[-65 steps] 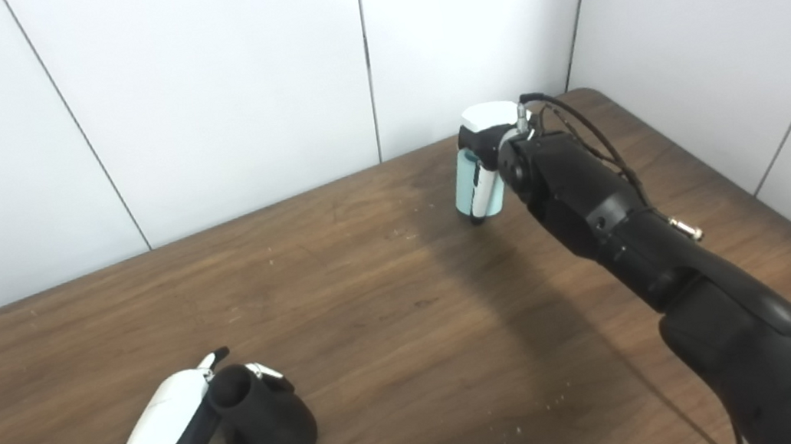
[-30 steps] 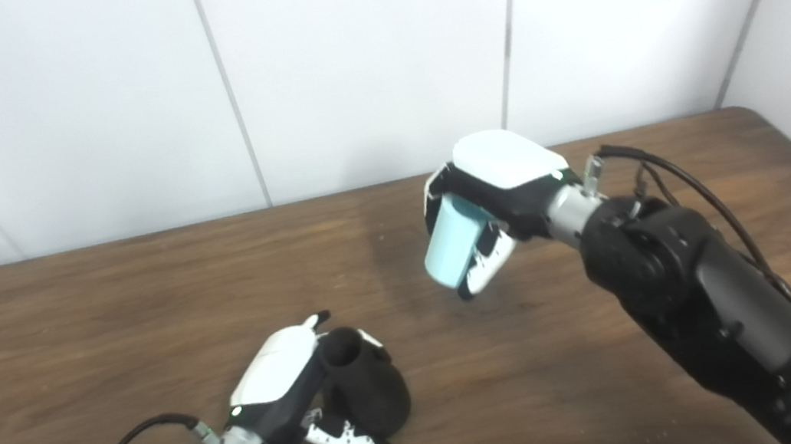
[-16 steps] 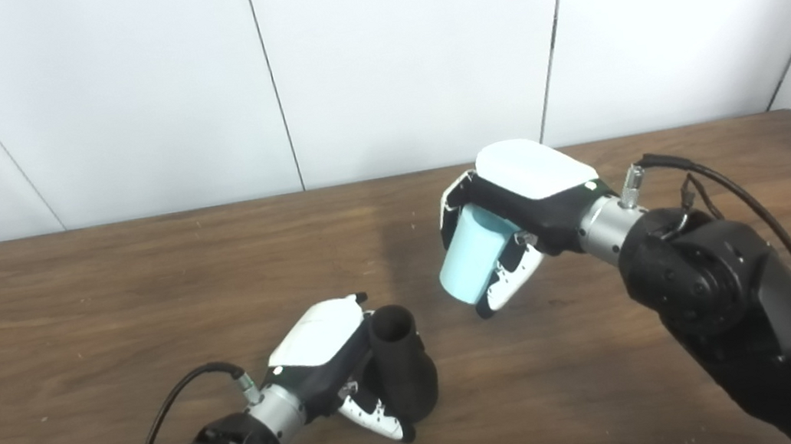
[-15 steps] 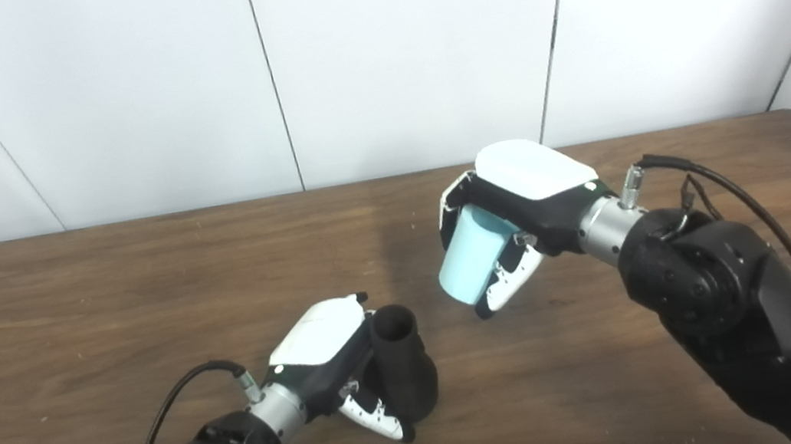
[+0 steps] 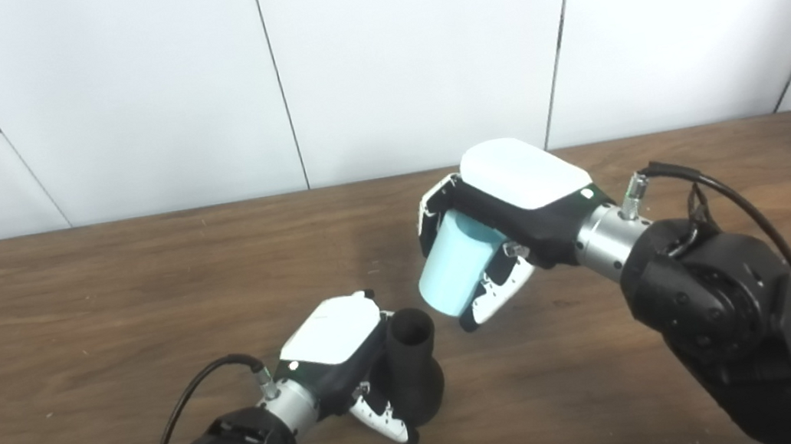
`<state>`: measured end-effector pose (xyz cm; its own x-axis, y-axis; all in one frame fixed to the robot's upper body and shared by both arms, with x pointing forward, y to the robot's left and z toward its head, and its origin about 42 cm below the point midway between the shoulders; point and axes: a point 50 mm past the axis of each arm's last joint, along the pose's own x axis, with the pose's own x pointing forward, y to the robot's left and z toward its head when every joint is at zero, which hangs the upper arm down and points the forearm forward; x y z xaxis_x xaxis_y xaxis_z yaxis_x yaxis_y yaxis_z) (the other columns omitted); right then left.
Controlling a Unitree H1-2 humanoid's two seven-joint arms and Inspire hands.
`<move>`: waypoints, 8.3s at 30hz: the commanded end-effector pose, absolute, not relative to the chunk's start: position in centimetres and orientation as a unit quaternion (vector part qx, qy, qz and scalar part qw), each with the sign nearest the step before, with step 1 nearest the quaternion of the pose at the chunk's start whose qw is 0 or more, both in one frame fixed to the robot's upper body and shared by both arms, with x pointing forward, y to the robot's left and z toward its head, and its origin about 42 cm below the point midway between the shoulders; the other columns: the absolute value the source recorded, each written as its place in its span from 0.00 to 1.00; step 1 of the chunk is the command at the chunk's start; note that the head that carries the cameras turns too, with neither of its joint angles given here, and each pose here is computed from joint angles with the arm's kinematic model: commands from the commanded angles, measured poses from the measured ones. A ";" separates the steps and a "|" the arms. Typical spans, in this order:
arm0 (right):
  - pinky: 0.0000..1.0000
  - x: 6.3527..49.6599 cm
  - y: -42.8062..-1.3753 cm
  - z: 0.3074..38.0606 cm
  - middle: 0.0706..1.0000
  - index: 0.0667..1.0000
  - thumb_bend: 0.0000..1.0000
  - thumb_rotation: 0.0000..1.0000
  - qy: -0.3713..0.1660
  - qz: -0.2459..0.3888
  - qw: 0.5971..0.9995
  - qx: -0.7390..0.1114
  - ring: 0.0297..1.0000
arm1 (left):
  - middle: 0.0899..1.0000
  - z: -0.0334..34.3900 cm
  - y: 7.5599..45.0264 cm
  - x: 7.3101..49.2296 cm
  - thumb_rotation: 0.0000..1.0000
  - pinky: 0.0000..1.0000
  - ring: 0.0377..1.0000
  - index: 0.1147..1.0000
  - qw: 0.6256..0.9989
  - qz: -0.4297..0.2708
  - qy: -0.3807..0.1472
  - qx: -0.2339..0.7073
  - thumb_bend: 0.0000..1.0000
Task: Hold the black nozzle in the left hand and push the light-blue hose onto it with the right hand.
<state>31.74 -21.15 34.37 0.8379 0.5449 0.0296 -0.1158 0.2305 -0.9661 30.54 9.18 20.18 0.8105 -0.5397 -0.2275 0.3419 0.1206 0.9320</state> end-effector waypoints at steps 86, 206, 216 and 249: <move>0.32 28.9 -20.6 37.1 0.47 0.47 0.50 0.00 -0.231 0.201 0.765 -0.567 0.42 | 0.48 12.6 12.7 30.9 0.00 1.00 0.80 0.39 0.739 -0.320 0.032 0.591 0.52; 0.42 31.5 -14.6 32.2 0.57 0.57 0.62 0.00 -0.183 0.375 0.648 -0.637 0.50 | 0.51 13.0 11.5 29.6 0.00 1.00 0.76 0.37 0.739 -0.324 -0.003 0.591 0.51; 0.93 30.7 -14.8 33.1 0.99 0.94 1.00 0.34 -0.231 0.373 0.632 -0.639 0.99 | 0.51 12.7 11.3 29.5 0.00 1.00 0.76 0.37 0.740 -0.323 -0.003 0.590 0.51; 0.94 26.9 -21.4 34.8 1.00 0.98 0.65 0.83 -0.338 0.229 0.704 -0.581 1.00 | 0.50 12.4 10.7 29.4 0.00 1.00 0.71 0.37 0.747 -0.322 0.005 0.581 0.51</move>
